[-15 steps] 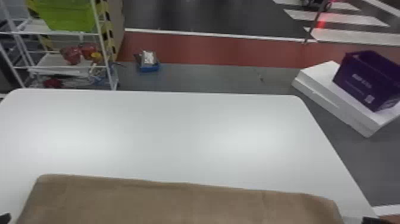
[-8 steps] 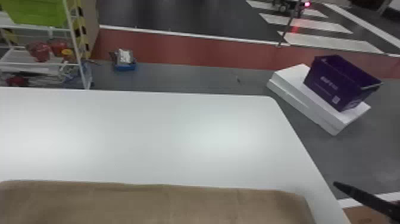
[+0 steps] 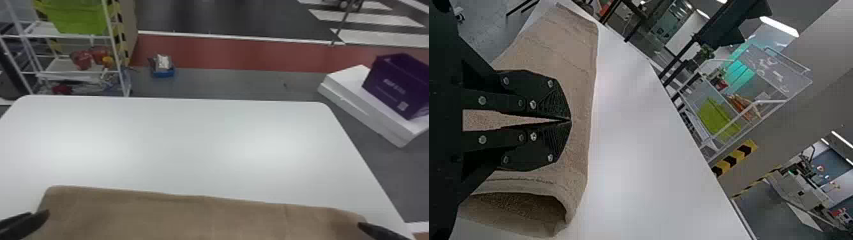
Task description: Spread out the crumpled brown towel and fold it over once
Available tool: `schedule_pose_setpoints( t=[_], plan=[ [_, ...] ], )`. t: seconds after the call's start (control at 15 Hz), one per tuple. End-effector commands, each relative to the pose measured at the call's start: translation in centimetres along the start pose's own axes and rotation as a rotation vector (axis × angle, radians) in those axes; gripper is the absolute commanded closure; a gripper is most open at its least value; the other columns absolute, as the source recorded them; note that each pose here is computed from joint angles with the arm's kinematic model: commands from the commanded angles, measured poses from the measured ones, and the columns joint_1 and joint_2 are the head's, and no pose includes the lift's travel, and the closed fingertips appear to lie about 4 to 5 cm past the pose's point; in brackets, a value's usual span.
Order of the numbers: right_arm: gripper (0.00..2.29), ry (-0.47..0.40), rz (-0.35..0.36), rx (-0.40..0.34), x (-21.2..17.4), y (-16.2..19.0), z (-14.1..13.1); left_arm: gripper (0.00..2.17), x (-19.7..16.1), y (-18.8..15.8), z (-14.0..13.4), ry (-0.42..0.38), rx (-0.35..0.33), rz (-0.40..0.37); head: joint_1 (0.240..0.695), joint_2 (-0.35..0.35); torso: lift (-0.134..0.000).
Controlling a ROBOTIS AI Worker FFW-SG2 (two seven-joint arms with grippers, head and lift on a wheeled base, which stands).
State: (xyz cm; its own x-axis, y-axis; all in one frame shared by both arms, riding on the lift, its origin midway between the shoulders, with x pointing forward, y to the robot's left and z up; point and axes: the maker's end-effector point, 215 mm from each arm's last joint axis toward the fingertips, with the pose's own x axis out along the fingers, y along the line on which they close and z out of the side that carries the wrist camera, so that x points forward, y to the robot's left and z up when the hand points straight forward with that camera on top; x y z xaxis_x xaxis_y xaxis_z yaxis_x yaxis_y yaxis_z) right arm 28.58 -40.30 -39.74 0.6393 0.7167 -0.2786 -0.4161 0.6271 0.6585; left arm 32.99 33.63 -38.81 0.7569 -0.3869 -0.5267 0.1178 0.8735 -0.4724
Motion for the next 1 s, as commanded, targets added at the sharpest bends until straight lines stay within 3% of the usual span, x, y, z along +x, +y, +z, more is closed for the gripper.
schedule_pose_setpoints(
  t=[0.0, 0.47, 0.93],
  plan=[
    [2.04, 0.015, -0.027, -0.025, -0.4, -1.1, -0.1, 0.53, 0.1, 0.1, -0.1, -0.001, -0.001, -0.006, 0.695, -0.126, -0.123],
    [2.04, 0.016, -0.097, -0.102, -2.2, -4.2, 0.3, 0.53, 0.0, 0.4, -0.6, 0.005, 0.002, -0.011, 0.695, -0.191, -0.123],
    [2.04, 0.066, -0.105, -0.104, 0.1, -5.5, 0.0, 0.53, -0.2, 1.0, -0.9, 0.005, 0.008, -0.003, 0.695, -0.193, -0.123]
  ],
)
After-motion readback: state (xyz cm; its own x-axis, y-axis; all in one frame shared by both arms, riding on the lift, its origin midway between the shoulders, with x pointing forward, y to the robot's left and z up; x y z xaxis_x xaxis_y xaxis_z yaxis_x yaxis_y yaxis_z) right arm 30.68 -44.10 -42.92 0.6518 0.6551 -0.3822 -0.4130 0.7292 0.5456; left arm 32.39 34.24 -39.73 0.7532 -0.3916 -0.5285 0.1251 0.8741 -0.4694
